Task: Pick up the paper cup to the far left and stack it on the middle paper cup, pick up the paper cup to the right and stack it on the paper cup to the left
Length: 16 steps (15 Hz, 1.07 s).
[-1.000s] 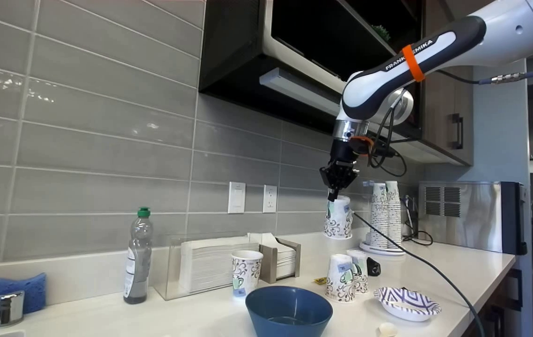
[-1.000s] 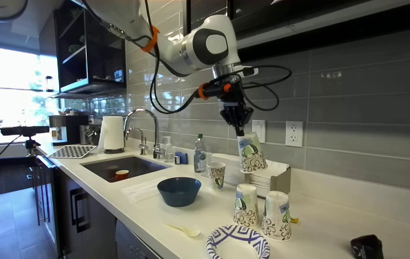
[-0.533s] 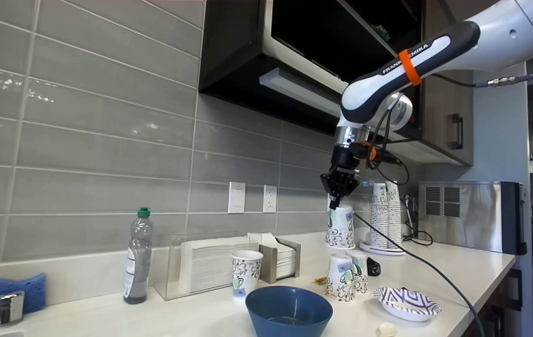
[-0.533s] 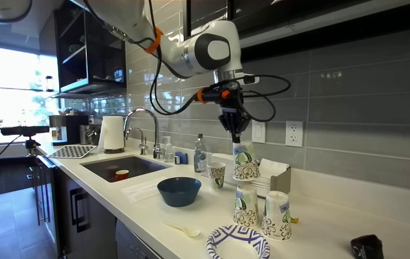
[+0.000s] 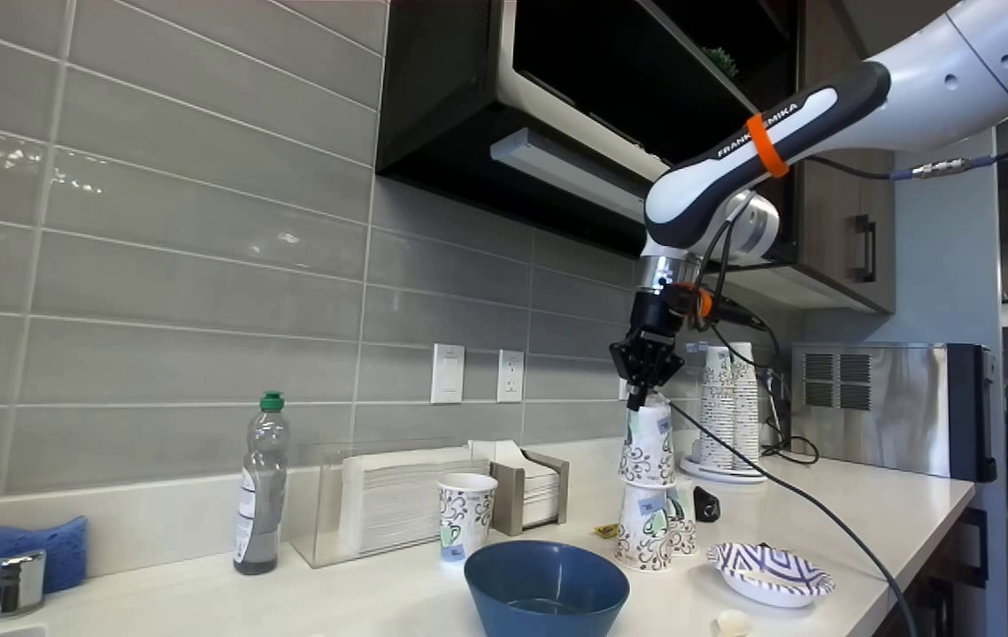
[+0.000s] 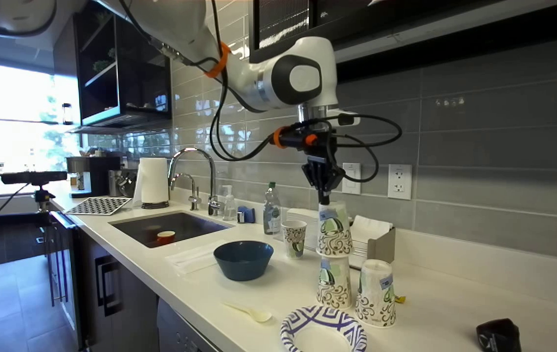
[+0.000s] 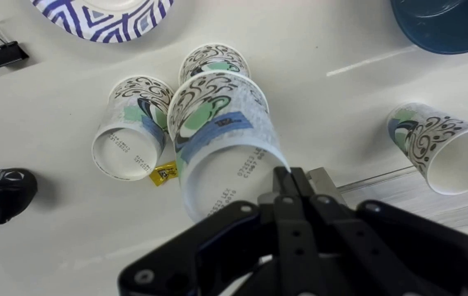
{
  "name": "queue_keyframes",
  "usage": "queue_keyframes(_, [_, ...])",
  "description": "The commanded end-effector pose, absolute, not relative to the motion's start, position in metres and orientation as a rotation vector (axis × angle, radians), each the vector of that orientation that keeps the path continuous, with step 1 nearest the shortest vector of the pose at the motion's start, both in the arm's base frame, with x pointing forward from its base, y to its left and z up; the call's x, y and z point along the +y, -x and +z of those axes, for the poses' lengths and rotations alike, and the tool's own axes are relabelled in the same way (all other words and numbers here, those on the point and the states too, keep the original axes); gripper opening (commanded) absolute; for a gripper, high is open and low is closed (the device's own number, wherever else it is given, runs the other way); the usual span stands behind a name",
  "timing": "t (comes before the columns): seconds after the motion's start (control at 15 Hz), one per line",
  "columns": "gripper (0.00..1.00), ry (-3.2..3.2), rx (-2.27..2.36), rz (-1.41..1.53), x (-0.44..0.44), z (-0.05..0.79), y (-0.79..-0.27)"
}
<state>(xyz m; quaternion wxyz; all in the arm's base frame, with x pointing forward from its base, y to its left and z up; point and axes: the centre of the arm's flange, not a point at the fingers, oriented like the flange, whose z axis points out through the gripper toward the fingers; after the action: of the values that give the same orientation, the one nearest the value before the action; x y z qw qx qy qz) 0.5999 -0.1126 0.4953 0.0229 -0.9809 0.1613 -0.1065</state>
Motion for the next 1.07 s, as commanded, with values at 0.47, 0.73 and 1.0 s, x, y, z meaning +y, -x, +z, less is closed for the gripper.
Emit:
queue_keyframes(0.47, [0.0, 3.009, 0.5, -0.306, -0.122, 0.478, -0.604])
queue_keyframes(0.73, [0.0, 2.993, 0.5, -0.279, -0.124, 0.469, -0.606])
queue_keyframes(1.0, [0.0, 2.969, 0.502, -0.25, -0.128, 0.458, -0.606])
